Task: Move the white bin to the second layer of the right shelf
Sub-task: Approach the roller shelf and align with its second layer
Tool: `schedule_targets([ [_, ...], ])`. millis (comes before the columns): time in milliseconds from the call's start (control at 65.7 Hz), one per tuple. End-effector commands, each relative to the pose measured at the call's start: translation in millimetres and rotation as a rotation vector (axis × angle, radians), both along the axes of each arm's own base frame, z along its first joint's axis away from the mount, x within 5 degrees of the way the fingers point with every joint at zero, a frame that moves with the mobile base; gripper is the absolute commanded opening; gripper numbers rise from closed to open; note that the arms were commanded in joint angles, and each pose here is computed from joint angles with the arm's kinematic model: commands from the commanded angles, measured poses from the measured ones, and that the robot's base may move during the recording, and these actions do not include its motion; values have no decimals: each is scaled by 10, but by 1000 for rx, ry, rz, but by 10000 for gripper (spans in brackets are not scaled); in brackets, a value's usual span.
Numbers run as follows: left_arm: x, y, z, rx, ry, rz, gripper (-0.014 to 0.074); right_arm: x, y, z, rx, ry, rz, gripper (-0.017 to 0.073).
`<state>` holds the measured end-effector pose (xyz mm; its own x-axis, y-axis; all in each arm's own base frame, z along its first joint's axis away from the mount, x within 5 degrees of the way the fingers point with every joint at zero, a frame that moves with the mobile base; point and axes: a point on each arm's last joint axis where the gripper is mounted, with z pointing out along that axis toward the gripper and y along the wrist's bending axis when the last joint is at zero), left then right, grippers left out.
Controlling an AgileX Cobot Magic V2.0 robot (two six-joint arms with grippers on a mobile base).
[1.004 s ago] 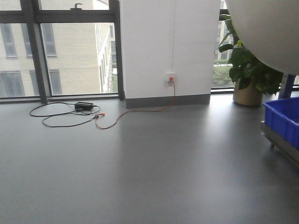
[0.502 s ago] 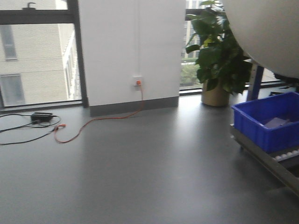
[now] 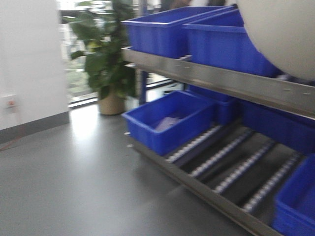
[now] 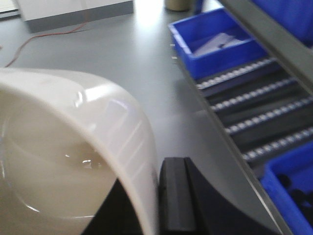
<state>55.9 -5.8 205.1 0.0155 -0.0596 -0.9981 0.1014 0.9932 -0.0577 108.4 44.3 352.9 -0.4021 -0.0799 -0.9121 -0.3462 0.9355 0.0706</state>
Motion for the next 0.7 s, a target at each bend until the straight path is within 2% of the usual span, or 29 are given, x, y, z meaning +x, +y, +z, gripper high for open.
schedule_targets([
  [0,10,2,-45,-14,-51,0,85,17,1,187,41,-120,-2,53],
  [684,10,2,-45,-14,-51,0,85,17,1,187,41,-120,-2,53],
])
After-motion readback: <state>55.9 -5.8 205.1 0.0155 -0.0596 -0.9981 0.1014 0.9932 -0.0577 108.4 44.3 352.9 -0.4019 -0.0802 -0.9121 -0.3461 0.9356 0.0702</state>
